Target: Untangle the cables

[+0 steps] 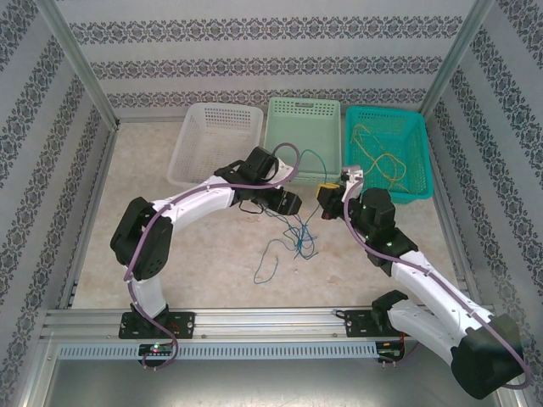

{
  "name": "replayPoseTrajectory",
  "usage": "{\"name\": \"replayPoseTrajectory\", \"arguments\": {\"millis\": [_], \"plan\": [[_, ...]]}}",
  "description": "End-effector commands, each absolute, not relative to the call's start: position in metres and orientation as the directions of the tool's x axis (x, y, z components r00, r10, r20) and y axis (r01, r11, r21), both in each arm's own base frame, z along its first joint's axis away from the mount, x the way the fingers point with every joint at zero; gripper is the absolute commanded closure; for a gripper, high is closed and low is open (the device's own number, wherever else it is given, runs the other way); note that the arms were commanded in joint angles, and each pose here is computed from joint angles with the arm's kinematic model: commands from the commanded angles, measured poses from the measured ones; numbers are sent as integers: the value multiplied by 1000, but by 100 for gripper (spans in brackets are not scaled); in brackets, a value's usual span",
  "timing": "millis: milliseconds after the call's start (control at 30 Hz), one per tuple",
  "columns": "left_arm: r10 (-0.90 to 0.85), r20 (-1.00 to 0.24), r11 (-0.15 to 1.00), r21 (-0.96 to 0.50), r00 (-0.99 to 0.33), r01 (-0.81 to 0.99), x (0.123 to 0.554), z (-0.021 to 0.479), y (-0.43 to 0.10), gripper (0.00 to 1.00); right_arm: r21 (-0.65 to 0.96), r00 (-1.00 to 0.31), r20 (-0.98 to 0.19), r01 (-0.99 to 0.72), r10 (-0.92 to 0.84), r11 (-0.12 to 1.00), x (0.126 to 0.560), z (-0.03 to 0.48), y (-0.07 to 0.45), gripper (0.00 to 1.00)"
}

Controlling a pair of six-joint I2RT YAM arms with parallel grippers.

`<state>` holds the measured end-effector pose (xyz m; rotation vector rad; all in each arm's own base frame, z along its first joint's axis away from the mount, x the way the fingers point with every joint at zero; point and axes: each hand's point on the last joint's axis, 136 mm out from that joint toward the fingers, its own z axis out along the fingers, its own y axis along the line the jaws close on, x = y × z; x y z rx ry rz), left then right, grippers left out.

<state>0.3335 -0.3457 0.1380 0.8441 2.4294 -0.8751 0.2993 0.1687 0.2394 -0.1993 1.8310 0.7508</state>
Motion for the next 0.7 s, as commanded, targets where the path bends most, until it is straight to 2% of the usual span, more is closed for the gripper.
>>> {"name": "replayPoseTrajectory", "arguments": {"millis": [0, 100, 200, 267, 467, 667], "plan": [[488, -600, 569, -332, -634, 752, 327, 141, -339, 35, 410, -365, -901, -537, 235, 738, 296, 269, 176, 100], [501, -597, 589, -294, -626, 753, 329, 136, -333, 33, 433, -384, -890, -538, 247, 723, 296, 270, 176, 100], [500, -568, 601, -316, -654, 734, 329, 133, -334, 34, 439, -386, -887, -543, 251, 715, 296, 271, 177, 100], [443, -549, 669, -324, -709, 669, 338, 132, -330, 36, 438, -386, -888, -539, 252, 719, 297, 271, 176, 100], [218, -499, 753, -461, -839, 469, 342, 161, -327, 33, 421, -392, -889, -499, 235, 757, 300, 265, 169, 100], [55, -376, 718, -629, -925, 298, 329, 176, -335, 32, 405, -373, -897, -476, 238, 781, 302, 263, 163, 100]]}}
